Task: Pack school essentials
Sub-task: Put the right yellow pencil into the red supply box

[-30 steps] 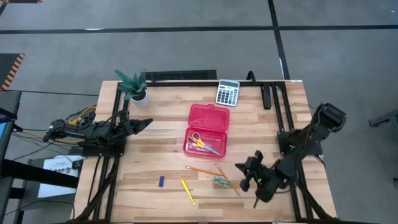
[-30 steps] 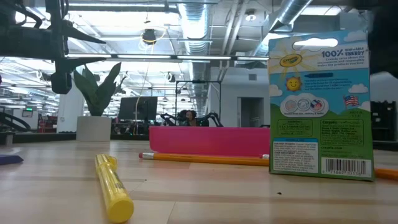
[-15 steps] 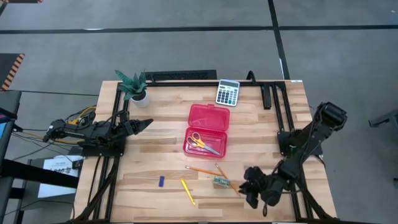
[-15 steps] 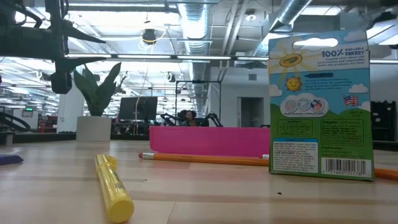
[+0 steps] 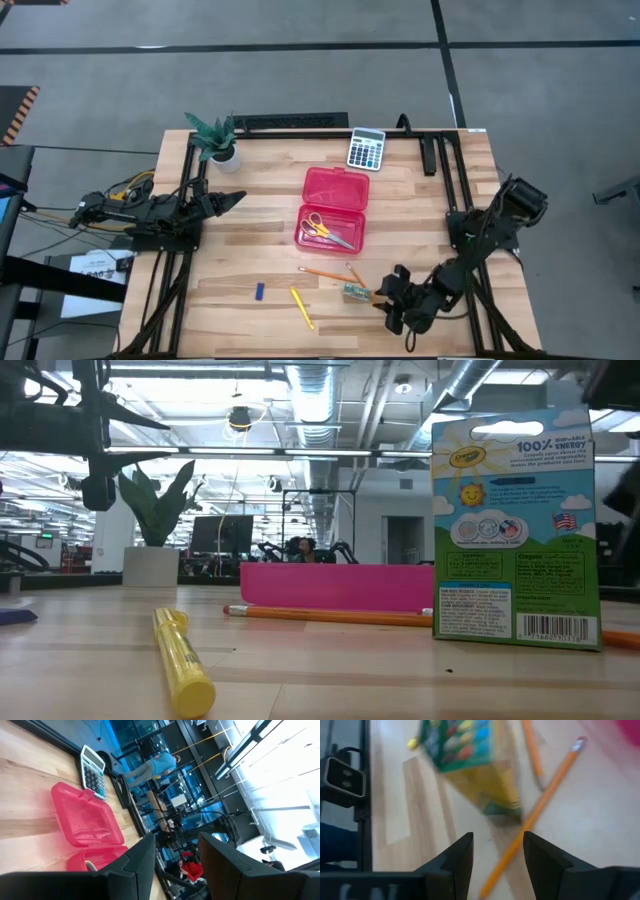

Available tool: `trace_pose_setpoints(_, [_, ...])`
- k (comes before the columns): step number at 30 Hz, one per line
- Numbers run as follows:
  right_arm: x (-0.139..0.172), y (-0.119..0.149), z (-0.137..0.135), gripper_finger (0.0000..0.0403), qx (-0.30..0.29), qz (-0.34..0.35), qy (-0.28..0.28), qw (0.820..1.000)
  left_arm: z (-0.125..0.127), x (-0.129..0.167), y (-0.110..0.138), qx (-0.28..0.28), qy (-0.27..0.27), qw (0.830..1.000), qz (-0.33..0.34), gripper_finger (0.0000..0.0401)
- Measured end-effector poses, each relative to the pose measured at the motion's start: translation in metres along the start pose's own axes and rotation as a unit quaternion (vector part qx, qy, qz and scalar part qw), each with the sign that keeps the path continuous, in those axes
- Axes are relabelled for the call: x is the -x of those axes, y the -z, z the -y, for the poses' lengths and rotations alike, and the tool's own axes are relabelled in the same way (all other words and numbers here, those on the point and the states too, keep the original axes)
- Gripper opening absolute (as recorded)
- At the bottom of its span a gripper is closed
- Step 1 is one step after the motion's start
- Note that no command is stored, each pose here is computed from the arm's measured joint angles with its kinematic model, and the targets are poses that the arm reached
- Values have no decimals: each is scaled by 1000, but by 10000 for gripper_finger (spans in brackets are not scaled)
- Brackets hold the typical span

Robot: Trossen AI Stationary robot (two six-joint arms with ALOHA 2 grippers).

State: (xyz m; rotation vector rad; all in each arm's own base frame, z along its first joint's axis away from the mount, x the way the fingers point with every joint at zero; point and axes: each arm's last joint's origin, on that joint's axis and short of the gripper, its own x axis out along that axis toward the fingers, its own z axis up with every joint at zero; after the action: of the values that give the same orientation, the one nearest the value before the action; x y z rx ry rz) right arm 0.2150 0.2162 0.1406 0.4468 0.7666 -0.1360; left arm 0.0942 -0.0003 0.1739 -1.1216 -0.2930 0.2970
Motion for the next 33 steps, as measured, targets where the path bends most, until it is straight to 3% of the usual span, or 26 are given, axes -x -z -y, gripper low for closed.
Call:
trace_pose_setpoints(6, [-16, 33, -2, 159, -36, 7, 17, 999, 0, 0, 0, 3, 0, 1000, -1, 137])
trace_pose_setpoints(11, [-22, 57, -2, 157, -62, 57, 41, 996, 0, 0, 0, 11, 1, 1000, -1, 137])
trace_pose_setpoints(20, [-36, 87, 4, 127, -41, 106, 73, 991, 0, 0, -1, 13, -5, 1000, 11, 137])
trace_pose_setpoints(25, [-41, 91, 1, 99, 7, 126, 85, 988, 0, 0, -1, 13, -7, 1000, 14, 137])
trace_pose_setpoints(33, [-39, 84, 3, 46, 9, 107, 96, 990, -1, 0, -2, 13, -14, 999, 28, 137])
